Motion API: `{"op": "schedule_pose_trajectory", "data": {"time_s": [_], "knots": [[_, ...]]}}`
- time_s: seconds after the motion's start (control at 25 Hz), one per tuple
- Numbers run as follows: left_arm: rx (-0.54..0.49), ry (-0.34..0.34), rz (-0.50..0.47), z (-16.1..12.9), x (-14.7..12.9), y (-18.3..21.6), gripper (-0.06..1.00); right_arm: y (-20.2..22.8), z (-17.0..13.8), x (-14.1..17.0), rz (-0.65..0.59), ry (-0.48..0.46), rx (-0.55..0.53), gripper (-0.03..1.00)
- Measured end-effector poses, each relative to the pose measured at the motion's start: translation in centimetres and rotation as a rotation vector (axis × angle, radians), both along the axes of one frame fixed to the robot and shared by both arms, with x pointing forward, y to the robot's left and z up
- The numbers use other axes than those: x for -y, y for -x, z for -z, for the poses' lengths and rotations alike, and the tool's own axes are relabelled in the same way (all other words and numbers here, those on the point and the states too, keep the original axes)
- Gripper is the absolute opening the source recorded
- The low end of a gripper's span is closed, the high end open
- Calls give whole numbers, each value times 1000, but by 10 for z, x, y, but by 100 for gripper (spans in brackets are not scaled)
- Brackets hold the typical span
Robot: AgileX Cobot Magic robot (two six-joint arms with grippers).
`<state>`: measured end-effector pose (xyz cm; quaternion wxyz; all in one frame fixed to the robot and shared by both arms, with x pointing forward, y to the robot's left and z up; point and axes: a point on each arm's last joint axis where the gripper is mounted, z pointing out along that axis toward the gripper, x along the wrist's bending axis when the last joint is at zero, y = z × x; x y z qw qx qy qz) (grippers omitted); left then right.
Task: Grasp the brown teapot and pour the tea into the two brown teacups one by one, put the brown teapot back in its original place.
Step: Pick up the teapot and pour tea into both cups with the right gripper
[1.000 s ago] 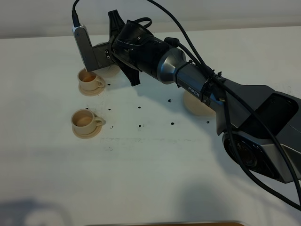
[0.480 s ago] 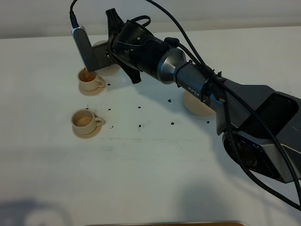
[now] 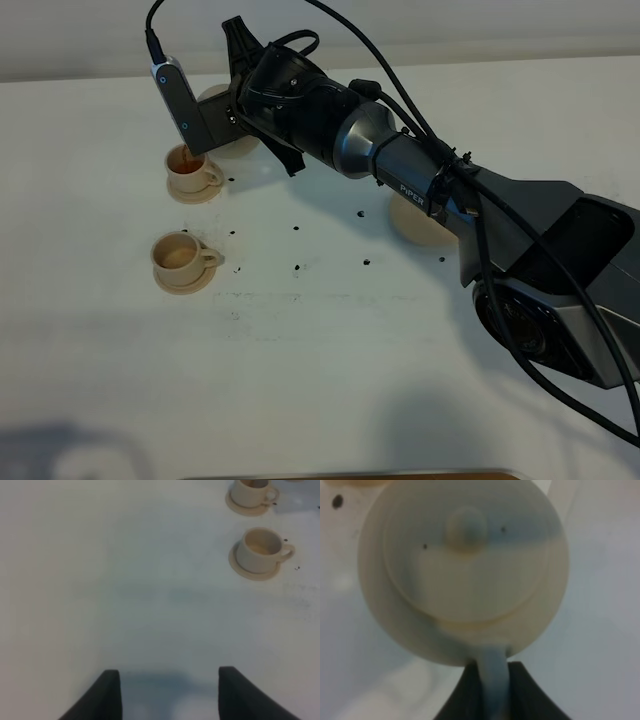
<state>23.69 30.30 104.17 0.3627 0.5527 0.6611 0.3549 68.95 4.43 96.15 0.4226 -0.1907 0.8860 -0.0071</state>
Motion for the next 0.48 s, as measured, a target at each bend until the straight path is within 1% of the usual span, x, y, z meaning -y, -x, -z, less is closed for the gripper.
{"op": "schedule_pose_trajectory", "data": {"time_s": [0.48], "knots": [[0, 0, 0, 0, 0, 0, 50, -1, -1, 0, -19, 31, 27, 8]]}}
